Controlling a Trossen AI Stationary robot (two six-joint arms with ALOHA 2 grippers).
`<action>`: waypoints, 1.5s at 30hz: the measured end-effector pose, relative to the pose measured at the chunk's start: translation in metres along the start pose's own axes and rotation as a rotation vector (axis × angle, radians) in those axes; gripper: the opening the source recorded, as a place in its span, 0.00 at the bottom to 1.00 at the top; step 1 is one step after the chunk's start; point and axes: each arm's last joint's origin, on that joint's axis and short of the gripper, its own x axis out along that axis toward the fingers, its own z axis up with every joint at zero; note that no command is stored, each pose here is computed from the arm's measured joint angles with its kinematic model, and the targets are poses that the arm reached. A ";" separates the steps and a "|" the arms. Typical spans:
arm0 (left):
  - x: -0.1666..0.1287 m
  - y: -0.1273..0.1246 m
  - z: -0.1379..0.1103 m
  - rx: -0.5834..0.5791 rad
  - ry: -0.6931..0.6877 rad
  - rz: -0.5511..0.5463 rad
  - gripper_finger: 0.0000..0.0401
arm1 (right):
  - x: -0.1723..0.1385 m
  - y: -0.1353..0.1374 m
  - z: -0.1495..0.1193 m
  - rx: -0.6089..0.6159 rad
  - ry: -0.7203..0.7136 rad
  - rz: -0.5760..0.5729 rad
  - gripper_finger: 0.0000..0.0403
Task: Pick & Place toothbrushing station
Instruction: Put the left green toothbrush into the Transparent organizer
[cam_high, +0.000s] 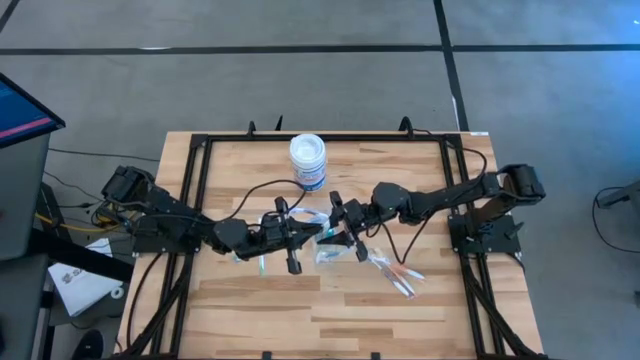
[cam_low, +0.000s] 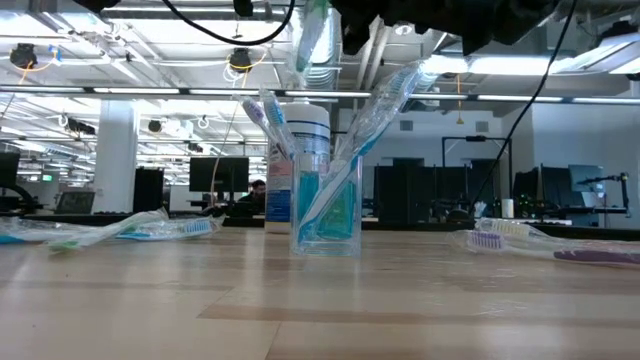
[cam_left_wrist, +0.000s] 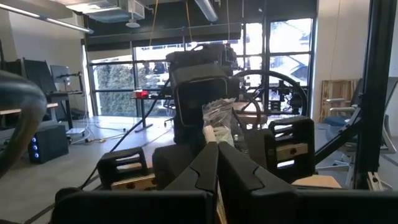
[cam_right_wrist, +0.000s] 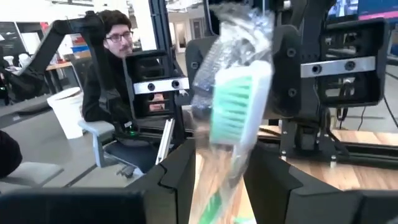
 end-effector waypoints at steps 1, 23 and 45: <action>0.000 0.000 0.000 0.001 0.001 -0.001 0.00 | -0.001 0.000 0.000 0.004 0.010 -0.001 0.29; 0.000 0.000 -0.001 0.005 0.008 -0.008 0.01 | -0.002 0.002 -0.002 -0.008 0.049 0.042 0.02; -0.022 -0.012 0.013 0.036 0.097 0.031 0.08 | -0.018 -0.034 0.000 0.021 0.075 -0.073 0.01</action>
